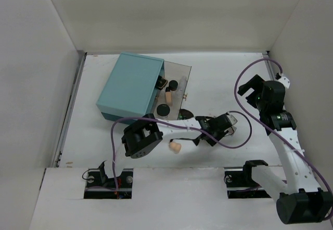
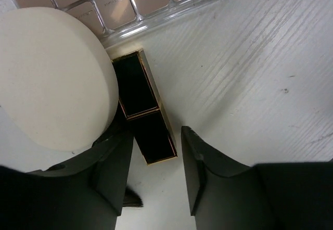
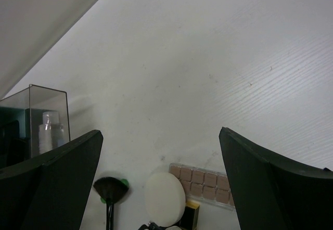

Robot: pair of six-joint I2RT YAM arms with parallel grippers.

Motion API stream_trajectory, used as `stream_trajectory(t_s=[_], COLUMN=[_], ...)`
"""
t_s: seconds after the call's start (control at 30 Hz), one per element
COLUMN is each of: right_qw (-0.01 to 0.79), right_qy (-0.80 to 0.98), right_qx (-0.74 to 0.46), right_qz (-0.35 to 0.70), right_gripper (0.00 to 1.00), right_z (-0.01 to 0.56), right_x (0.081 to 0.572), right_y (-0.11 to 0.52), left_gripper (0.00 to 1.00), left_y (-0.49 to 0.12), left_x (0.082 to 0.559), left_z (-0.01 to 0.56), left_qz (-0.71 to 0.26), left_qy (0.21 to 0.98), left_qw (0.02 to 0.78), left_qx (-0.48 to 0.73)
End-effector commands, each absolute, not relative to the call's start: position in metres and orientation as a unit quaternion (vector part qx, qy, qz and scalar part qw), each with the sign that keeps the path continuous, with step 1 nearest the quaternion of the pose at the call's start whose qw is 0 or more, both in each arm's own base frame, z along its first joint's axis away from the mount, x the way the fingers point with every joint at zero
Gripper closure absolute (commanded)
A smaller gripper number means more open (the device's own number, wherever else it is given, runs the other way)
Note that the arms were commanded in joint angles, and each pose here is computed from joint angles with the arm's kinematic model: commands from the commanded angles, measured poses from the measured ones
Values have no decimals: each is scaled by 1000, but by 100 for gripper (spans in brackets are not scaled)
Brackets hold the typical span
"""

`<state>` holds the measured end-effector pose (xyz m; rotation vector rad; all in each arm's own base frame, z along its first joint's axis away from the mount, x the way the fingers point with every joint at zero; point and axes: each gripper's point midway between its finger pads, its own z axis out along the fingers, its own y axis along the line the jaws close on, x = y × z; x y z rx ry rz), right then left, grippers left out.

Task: Organize the makeup

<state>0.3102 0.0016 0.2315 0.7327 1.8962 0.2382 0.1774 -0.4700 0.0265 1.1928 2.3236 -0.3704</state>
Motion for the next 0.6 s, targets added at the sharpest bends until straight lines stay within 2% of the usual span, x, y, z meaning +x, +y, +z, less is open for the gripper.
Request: stream_trajectory(t_s=[0.0,0.1,0.2,0.37,0.57], right_qw=[543,541,540,545,544], right_qy=[773,774,774,772,775], right_qx=[311,311,311,308,305], right_qz=[108,107,107,109,107], right_gripper=[0,0,0,0,0], right_z=[244,243,242,245,243], right_x=[316,316,316,316,318], right_y=[-1,-1,-1,0,0], left_gripper=[69,82,88,91,89], left_y=[-477,-477,-475,-467,-452], left_x=[183,184,186,188,171], left_z=[40,48,62,100,166], left_qz=[-143,-141,-139,-156,-219], left_qy=[853,851,849,837,798], left_qw=[261,272,289,324,375], left_qx=[429,426,421,412,417])
